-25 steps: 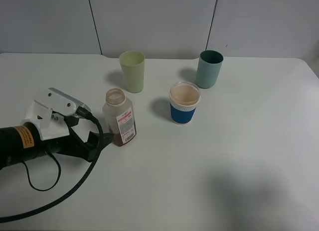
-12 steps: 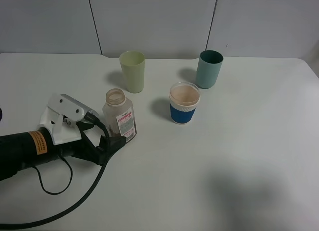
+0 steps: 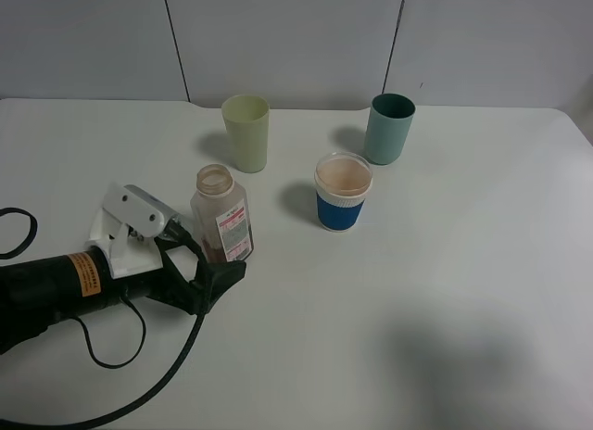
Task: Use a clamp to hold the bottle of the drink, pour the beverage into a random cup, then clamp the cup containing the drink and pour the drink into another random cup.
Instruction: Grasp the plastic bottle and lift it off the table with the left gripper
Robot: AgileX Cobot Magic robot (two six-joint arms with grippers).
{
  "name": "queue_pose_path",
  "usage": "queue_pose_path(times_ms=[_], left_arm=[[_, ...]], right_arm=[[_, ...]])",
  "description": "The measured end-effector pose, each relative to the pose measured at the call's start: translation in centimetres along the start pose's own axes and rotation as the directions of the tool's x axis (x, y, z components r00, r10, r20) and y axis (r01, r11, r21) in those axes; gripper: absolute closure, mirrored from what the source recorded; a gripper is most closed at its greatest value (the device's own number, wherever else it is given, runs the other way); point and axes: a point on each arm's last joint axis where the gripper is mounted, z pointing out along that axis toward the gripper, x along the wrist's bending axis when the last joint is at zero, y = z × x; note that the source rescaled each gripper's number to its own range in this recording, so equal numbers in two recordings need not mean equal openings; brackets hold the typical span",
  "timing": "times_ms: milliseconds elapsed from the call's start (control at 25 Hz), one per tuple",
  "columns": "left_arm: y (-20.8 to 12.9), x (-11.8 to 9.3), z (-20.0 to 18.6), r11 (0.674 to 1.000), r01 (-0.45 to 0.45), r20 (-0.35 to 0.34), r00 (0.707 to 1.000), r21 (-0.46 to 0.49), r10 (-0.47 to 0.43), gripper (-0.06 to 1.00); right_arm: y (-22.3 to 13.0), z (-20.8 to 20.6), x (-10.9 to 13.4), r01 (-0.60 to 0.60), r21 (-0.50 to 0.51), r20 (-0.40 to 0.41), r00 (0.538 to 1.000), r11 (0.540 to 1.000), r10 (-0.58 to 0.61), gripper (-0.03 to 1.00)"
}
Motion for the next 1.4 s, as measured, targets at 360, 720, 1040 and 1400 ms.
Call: queue_pose_path(times_ms=[360, 720, 1040, 1400], left_arm=[[0.0, 0.1, 0.1, 1.0, -0.027, -0.003, 1.0, -0.016, 0.027, -0.06], [0.1, 0.3, 0.1, 0.998, -0.059, -0.032, 0.998, -0.027, 0.059, -0.06], [-1.7, 0.9, 1.4, 0.999, -0.04, -0.041, 0.998, 0.016, 0.041, -0.06], [-1.3, 1.1, 2.3, 0.999, -0.04, -0.053, 0.998, -0.007, 0.039, -0.06]], right_arm=[[0.0, 0.0, 0.0, 0.0, 0.0, 0.0, 1.0, 1.0, 0.0, -0.03], [0.0, 0.0, 0.0, 0.0, 0.0, 0.0, 1.0, 1.0, 0.0, -0.03], [0.0, 0.0, 0.0, 0.0, 0.0, 0.0, 1.0, 1.0, 0.0, -0.03], [0.0, 0.0, 0.0, 0.0, 0.0, 0.0, 1.0, 1.0, 0.0, -0.03]])
